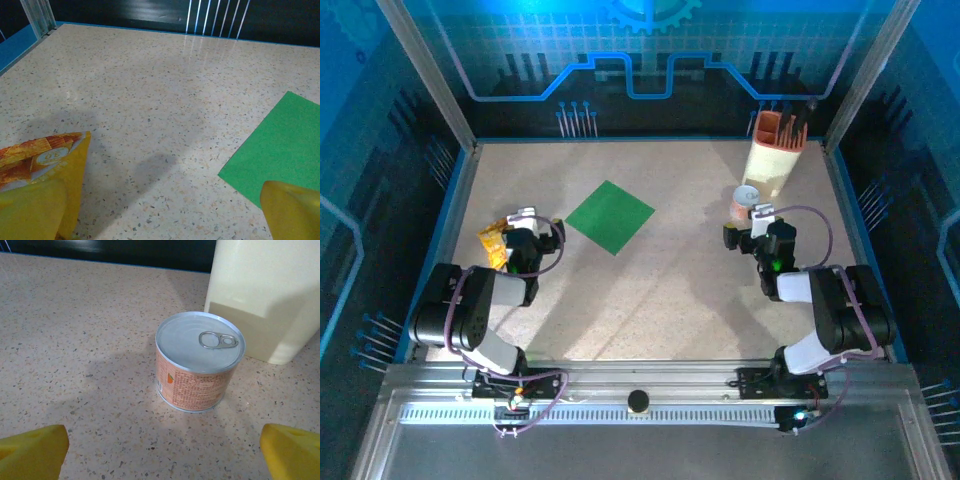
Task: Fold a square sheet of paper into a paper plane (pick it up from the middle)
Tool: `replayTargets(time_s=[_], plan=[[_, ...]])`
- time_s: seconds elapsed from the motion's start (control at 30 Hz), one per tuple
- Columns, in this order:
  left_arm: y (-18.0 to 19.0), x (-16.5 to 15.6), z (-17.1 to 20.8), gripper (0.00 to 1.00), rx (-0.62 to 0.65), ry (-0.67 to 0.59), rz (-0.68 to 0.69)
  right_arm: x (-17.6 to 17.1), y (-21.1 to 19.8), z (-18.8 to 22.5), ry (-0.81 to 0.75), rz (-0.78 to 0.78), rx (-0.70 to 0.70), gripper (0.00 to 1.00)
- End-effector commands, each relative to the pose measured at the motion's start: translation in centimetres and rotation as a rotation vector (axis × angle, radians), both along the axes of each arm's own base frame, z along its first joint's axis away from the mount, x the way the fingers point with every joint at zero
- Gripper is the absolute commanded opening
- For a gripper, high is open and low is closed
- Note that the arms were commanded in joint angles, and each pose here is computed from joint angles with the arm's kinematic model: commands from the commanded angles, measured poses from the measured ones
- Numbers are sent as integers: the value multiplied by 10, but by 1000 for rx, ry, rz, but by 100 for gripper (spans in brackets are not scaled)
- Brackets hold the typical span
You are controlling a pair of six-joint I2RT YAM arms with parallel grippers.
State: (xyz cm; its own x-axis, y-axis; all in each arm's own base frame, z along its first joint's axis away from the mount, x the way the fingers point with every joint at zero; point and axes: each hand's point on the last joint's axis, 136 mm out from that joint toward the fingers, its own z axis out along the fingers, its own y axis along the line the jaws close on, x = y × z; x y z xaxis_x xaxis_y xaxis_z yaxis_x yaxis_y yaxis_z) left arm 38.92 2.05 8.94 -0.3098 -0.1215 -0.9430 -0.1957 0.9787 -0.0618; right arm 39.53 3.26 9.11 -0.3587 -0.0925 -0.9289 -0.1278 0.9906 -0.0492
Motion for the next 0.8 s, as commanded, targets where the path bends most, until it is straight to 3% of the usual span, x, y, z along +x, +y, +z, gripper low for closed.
replayTargets(time_s=[0.0, 0.77], plan=[[-1, 5, 8, 100, 5, -31, -12, 5, 0, 7, -22, 8, -3, 99], [-2, 4, 9, 100, 5, -36, -19, 5, -1, 9, -26, 29, 27, 99]])
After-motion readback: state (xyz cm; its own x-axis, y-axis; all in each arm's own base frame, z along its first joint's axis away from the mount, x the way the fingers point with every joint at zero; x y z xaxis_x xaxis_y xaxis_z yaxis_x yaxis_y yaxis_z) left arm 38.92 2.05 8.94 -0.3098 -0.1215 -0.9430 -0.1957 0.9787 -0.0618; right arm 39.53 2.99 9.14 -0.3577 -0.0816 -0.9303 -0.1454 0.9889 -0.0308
